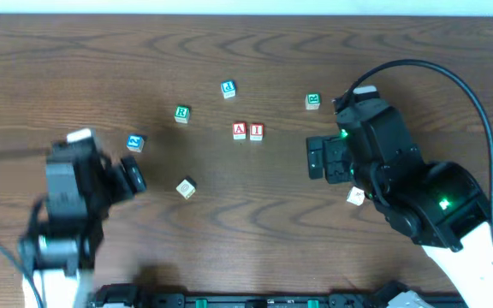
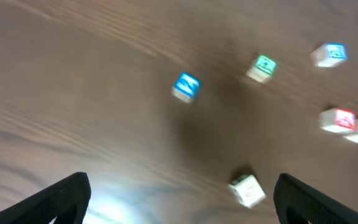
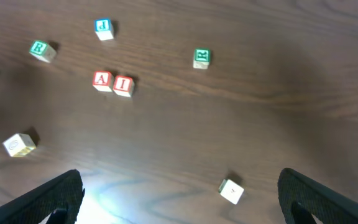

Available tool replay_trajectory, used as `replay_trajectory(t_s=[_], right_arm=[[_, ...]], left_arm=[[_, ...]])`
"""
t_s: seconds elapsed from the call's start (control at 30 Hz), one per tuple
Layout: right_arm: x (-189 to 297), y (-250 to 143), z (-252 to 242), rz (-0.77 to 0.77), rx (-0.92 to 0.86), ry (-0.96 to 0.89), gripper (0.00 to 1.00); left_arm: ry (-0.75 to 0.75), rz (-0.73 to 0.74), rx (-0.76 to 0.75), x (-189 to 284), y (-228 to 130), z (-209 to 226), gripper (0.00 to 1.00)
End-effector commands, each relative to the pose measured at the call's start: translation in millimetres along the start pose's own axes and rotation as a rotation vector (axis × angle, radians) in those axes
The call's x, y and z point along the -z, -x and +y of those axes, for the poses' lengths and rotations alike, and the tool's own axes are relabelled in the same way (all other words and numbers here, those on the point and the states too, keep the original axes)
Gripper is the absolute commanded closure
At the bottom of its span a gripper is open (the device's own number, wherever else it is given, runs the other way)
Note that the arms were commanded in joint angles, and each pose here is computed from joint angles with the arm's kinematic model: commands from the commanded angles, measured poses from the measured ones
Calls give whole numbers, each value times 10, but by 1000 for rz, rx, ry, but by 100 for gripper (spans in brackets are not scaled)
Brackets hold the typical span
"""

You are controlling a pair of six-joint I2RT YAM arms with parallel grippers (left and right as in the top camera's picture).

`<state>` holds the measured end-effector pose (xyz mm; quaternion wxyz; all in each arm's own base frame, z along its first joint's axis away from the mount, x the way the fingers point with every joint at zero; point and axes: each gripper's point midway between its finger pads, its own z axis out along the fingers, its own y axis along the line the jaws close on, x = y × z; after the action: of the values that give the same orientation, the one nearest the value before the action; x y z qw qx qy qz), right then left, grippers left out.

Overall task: Spell out Ai2
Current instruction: 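Reach left gripper to blue 2 block and grasp it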

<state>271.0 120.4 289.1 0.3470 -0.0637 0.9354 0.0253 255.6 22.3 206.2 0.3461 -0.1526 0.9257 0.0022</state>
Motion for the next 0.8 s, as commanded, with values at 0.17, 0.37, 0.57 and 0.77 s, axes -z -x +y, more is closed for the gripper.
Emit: replay_trajectory(t_s=[0.17, 0.37, 0.57, 0.77], right_arm=[[26, 65, -161, -21, -32, -33, 1], [19, 66, -216, -18, -42, -46, 1], [17, 65, -227, -17, -29, -49, 1], [15, 59, -248, -13, -25, -54, 1]], left_arm=[[66, 266, -358, -536, 460, -100, 5], [-29, 451, -413, -1118, 164, -254, 5], [-37, 582, -409, -1453, -116, -244, 5], [-59, 638, -494, -1764, -275, -227, 5]])
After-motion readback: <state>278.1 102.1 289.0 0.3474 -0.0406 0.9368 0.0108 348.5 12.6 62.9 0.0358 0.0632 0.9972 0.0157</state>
